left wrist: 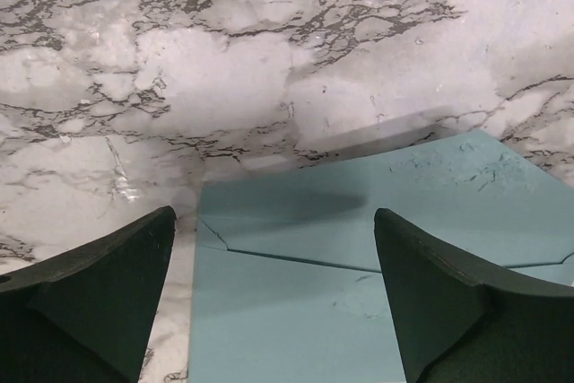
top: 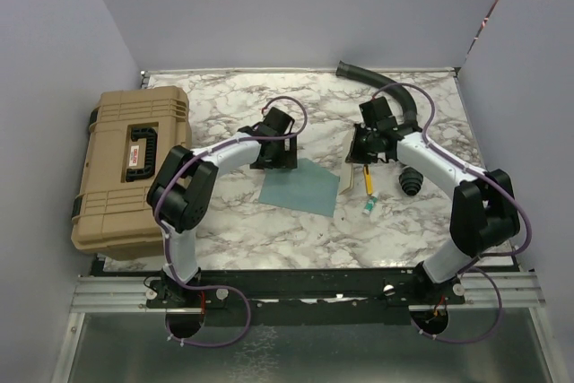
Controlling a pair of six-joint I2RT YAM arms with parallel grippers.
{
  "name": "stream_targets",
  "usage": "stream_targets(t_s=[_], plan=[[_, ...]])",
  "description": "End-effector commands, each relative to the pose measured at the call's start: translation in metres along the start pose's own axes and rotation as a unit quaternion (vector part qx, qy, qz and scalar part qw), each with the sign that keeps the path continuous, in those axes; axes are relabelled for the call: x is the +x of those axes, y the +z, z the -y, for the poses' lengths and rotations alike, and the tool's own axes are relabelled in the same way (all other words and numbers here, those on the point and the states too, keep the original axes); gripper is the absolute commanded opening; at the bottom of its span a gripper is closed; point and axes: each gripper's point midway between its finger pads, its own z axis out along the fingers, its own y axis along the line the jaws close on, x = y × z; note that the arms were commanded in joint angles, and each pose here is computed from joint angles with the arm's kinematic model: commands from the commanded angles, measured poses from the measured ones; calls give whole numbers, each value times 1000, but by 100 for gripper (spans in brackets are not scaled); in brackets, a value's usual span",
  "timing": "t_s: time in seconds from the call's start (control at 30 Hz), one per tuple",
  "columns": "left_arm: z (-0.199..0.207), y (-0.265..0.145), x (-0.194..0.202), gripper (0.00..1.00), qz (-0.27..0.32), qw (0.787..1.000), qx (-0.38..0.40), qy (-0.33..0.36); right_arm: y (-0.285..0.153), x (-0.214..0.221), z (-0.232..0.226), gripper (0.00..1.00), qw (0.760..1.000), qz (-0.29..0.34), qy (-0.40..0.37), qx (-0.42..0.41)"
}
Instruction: Place the letter into the envelope and seal it
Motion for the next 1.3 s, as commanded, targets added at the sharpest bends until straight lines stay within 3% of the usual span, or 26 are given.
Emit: stream_targets(t_s=[0.0,0.17,0.33,0.53,0.73,0.93,1.27], plan=[[5,-22,-5,92,8,1000,18,10,-5,-5,30,0,997,-1,-35,74],[-17,-39,43,86,-41,999,4,-1,8,-4,37,0,994,-12,-65,87],[-37,-58,82,67,-74,997,-11,-10,18,-1,37,0,992,-34,-86,86],[-21,-75,111,49,-109,993,42,13,31,4,38,0,990,-45,-108,77],[-26,-69,146,44,-170,983,33,65,41,10,44,0,985,-69,-138,79],[-10,-41,133,44,-159,985,41,50,31,32,27,1,985,-89,-146,15],[12,3,39,34,-42,999,-5,17,12,79,14,0,987,-110,-106,-44]])
